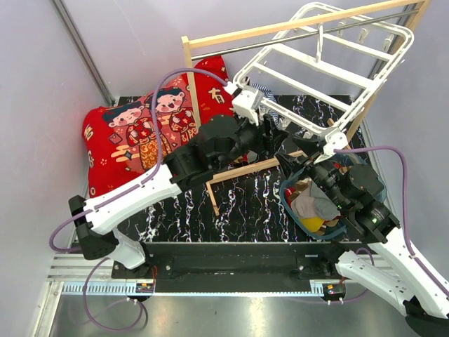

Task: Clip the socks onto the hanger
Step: Open the clamp at the hanger.

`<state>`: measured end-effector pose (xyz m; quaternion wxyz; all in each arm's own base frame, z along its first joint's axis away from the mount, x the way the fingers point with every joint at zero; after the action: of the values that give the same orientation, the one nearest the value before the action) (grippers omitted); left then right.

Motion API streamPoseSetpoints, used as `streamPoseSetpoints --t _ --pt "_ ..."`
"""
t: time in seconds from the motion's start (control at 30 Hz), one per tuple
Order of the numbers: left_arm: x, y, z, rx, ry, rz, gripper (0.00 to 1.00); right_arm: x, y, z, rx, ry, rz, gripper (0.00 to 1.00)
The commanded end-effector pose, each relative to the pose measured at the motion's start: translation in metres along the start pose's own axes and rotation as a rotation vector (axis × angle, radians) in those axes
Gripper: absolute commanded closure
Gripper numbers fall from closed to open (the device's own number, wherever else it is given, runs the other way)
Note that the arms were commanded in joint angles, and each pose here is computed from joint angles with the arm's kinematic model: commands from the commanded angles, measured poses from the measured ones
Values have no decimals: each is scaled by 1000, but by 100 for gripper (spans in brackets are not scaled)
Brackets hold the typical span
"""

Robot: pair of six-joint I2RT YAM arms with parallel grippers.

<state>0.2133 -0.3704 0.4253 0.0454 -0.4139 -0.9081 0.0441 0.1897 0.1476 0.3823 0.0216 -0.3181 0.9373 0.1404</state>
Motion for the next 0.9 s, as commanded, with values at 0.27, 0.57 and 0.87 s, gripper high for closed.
streamPoseSetpoints --t 0.27,0.57,0.87 --pt "-22 8 -22 17 -93 -113 39 -2 11 -22 17 -67 -55 28" --pt "-30 16 -28 8 -145 -180 41 3 12 -22 11 -70 -68 28" --pt "-42 17 -27 4 -147 -190 47 7 13 -21 -3 -65 -75 28"
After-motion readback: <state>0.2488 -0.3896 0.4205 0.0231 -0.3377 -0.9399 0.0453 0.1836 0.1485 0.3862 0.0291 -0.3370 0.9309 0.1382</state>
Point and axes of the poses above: each gripper's point midway between its finger pads, its own x axis back along the fingers, its own y axis along the line the jaws close on, z = x × y, the point moved 5 cm from there along x, back along the fingers, and after that the axes turned 15 degrees about -x, right-handed, at the moved point
